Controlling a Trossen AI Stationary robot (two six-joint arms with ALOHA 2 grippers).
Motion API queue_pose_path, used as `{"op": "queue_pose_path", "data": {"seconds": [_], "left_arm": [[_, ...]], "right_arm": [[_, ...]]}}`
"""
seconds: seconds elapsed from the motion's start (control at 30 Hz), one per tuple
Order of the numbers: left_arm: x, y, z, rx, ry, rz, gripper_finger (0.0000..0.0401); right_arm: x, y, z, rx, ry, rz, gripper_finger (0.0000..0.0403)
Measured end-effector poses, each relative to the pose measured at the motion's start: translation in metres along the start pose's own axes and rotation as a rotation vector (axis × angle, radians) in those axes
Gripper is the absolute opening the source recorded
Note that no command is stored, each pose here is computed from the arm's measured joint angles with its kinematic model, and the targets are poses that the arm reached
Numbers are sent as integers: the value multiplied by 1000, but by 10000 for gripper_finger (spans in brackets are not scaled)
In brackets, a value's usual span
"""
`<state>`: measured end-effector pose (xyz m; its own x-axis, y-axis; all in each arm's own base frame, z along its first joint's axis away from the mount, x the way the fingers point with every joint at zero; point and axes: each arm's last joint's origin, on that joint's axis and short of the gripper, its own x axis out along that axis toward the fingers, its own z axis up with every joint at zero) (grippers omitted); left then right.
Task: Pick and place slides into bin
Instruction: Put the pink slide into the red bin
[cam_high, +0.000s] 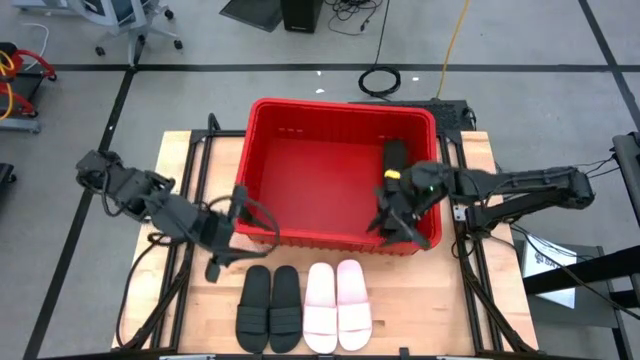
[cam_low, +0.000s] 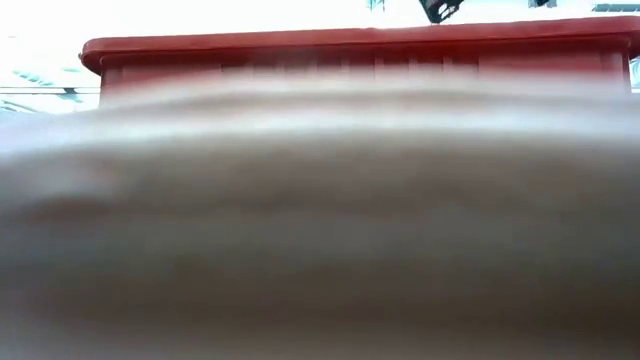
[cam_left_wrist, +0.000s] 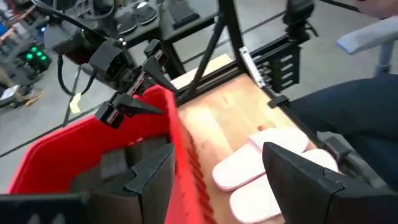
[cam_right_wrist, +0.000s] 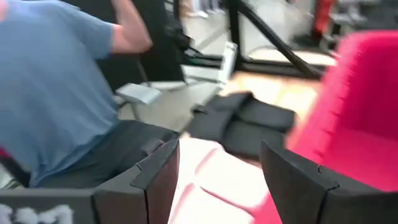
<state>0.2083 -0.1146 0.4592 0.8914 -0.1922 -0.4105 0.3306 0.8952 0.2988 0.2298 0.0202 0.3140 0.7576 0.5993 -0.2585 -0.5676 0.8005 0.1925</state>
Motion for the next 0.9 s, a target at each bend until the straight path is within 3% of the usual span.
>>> {"op": "queue_pose_path", "data": {"seconds": [0.2,0.4,0.6,0.9], "left_arm": [[4,-20,6,34,-15,56,241],[22,-42,13,88,-19,128,241],[47,-67,13,142,21,211,241],[64,-91,13,12,12,329,241]], "right_arm": [[22,30,-4,-141,-71,48,212],[35,56,-4,-281,-89,-55,212],[40,71,-5,-322,-91,-204,212],[43,90,-3,-360,-137,-223,212]]}}
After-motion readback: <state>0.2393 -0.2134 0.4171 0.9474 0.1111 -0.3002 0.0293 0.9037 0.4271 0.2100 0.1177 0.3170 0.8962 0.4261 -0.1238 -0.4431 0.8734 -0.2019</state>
